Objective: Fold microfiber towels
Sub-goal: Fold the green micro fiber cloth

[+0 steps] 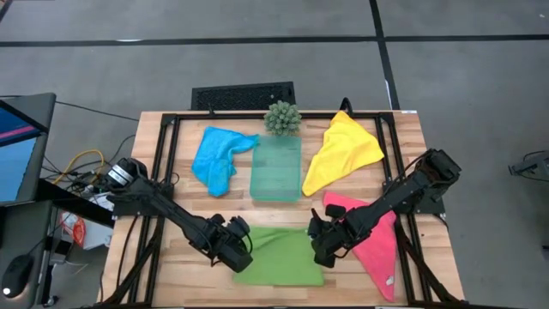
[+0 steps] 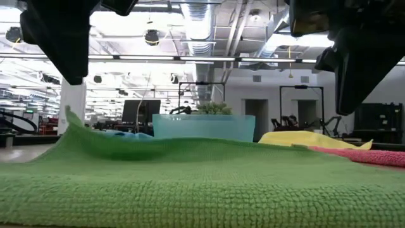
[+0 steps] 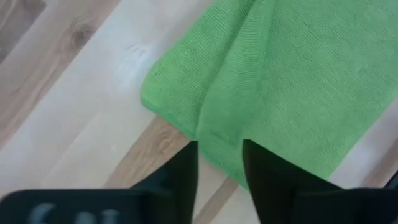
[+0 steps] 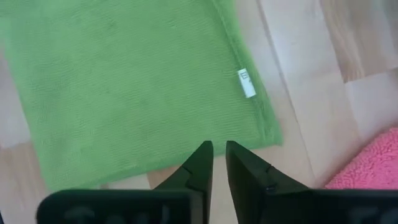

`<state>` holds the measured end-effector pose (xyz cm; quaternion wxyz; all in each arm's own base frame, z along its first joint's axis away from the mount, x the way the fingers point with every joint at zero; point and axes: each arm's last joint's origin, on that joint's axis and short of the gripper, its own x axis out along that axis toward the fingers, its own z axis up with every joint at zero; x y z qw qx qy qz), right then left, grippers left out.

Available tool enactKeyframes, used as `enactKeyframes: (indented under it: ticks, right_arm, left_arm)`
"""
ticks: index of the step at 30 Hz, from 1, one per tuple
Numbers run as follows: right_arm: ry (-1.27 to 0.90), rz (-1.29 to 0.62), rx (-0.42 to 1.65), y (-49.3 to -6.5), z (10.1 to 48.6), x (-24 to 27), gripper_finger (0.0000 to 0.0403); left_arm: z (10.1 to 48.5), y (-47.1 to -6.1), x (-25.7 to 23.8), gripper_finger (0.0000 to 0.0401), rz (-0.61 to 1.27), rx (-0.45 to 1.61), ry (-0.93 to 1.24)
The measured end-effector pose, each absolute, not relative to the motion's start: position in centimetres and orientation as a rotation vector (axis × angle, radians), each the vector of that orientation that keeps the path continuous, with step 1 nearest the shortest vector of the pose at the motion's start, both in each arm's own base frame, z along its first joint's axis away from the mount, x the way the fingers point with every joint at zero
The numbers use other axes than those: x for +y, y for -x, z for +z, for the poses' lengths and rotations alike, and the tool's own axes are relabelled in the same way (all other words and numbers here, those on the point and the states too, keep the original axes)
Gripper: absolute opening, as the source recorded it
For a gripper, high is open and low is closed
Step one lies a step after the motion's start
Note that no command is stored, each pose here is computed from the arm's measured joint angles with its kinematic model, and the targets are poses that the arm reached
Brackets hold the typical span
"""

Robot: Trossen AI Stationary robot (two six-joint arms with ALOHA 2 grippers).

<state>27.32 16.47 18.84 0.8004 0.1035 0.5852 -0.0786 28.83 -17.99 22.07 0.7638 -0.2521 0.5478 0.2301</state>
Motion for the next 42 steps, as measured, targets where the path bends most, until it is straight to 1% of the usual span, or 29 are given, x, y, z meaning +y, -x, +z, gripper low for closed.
enactKeyframes:
  ticks: [3, 6, 9, 12, 16, 20, 25, 28, 32, 36, 42]
  right_arm:
    - [-0.222, -0.203, 1.255, -27.4, 18.8, 16.1, 0.0076]
    - [-0.225, -0.223, 1.261, -27.5, 18.8, 15.7, 0.0079]
    - [-0.229, -0.231, 1.260, -27.6, 18.8, 15.5, 0.0083]
    - [-0.237, -0.215, 1.245, -27.6, 18.8, 15.8, 0.0085]
    - [-0.251, -0.129, 1.176, -27.3, 19.4, 17.6, 0.0085]
    - [-0.194, -0.079, 1.093, -26.6, 19.9, 19.4, 0.0082]
    - [-0.165, -0.131, 1.104, -27.0, 18.8, 19.1, 0.0076]
    - [-0.152, -0.161, 1.127, -27.5, 17.9, 18.6, 0.0076]
    - [-0.138, -0.198, 1.169, -28.1, 16.6, 18.1, 0.0076]
    - [-0.116, -0.230, 1.205, -28.5, 15.5, 17.6, 0.0076]
    - [-0.131, -0.261, 1.208, -28.8, 15.6, 16.8, 0.0076]
  left_arm:
    - [22.1, -28.9, -17.8, 0.0169, 0.515, 1.188, 0.538]
    - [22.1, -28.9, -17.2, 0.0192, 0.539, 1.196, 0.532]
    - [22.5, -28.9, -17.2, 0.0200, 0.491, 1.221, 0.549]
    - [22.7, -28.7, -18.0, 0.0199, 0.421, 1.216, 0.521]
    - [22.8, -28.4, -19.4, 0.0189, 0.335, 1.186, 0.489]
    - [23.1, -28.3, -20.4, 0.0172, 0.311, 1.080, 0.427]
    - [22.2, -29.0, -19.6, 0.0131, 0.363, 1.046, 0.330]
    - [21.2, -29.7, -18.8, 0.0107, 0.363, 1.031, 0.314]
    - [19.4, -29.5, -17.9, 0.0083, 0.373, 1.067, 0.325]
    - [18.2, -29.2, -17.1, 0.0068, 0.403, 1.096, 0.313]
    - [17.3, -29.2, -16.1, 0.0062, 0.432, 1.077, 0.281]
